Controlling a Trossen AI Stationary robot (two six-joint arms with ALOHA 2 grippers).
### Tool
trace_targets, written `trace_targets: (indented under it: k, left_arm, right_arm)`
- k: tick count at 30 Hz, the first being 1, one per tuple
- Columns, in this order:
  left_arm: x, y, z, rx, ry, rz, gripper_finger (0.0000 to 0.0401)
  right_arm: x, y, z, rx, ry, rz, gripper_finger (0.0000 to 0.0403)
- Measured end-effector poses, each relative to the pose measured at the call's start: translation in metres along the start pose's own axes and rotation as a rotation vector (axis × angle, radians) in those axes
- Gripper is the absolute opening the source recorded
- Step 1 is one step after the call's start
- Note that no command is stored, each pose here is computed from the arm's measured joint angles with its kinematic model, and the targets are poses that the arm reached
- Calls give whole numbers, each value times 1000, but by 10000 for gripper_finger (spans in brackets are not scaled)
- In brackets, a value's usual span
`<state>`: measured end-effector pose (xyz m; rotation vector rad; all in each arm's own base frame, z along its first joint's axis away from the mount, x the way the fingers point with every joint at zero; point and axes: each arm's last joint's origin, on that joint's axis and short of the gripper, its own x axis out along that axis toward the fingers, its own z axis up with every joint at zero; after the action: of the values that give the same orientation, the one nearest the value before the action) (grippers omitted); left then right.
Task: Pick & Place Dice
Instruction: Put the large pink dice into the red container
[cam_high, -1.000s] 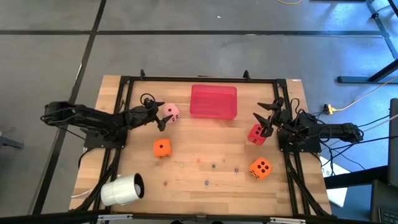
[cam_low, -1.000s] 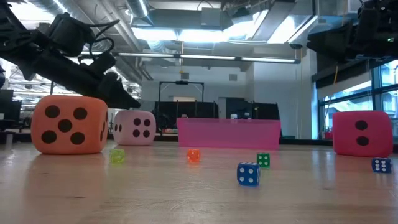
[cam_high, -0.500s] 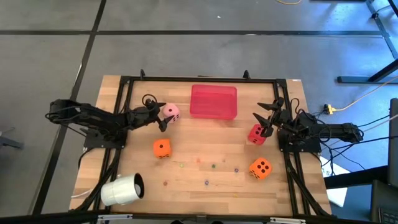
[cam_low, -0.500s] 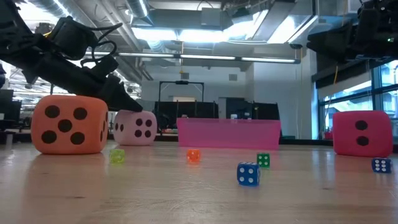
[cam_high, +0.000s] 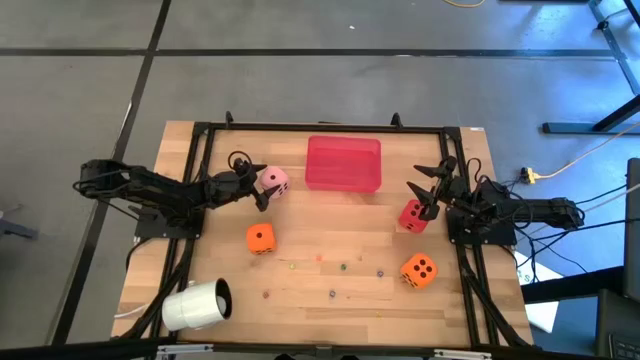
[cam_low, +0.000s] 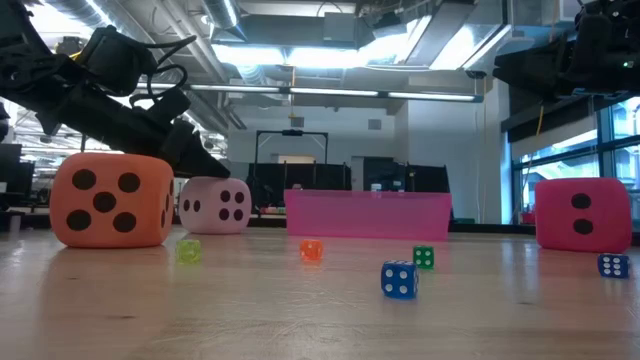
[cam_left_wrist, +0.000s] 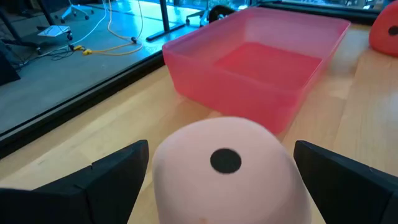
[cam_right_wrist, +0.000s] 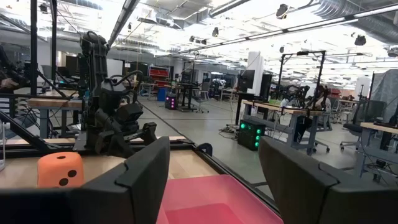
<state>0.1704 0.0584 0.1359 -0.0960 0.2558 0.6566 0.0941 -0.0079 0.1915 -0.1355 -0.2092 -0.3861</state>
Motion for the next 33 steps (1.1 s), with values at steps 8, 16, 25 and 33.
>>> trace_targets:
  k: [8,16,25,33]
  left_arm:
    - [0,-1,-1,-33,9,-30,400]
    - [0,1,-5,-36,51,10,400]
    - [0,1,-3,15,23,17,400]
    - [0,1,-1,21,8,35,400]
  right_arm:
    - [0,0,0,-1,0,1,247]
    - [0,0,0,-2,0,2,247]
    - [0,0,0,-2,1,1,247]
    - [0,0,0,-3,3,1,247]
